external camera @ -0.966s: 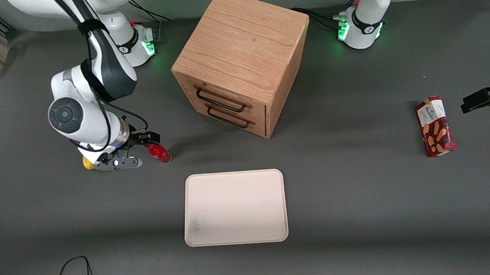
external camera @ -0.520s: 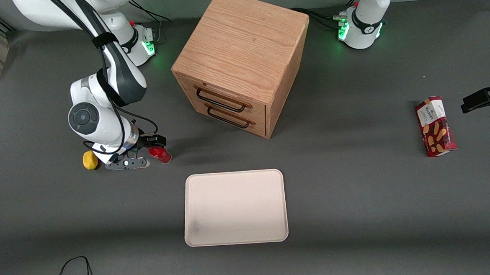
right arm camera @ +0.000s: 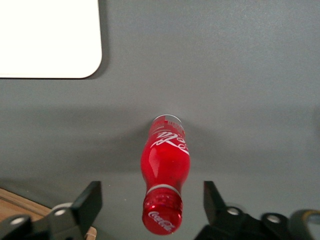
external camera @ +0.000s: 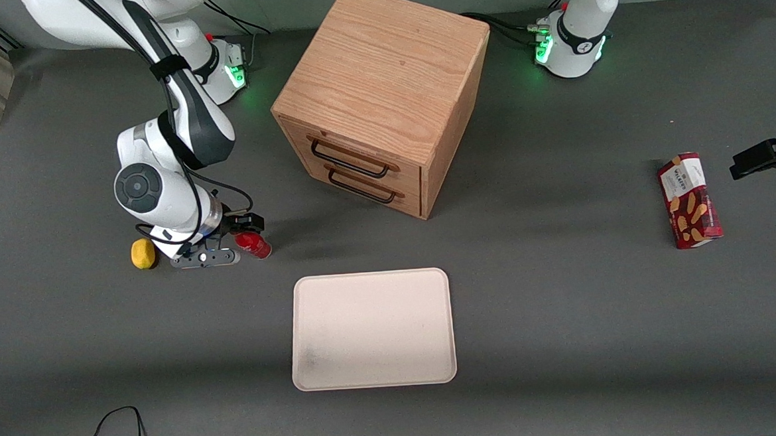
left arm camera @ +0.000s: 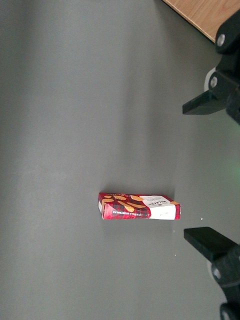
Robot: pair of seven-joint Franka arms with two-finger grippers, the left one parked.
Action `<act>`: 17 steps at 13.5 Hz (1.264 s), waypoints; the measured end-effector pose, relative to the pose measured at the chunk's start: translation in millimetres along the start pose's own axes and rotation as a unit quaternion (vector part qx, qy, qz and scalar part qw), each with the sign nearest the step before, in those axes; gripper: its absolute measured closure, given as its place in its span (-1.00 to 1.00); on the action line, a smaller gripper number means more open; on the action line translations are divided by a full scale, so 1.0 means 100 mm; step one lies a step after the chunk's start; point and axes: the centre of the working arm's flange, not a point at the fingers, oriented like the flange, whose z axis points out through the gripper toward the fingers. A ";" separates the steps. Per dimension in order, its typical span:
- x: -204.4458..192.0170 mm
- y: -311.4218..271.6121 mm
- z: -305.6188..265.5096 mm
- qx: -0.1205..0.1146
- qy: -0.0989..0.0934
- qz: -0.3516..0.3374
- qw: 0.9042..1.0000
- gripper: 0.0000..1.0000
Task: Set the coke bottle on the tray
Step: 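Lower the right gripper around the bottle's cap end and close it, then lift the bottle and carry it with the right gripper to the tray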
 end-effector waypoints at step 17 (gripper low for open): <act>0.19 0.25 -1.18 -0.006 -0.021 0.024 0.999 0.37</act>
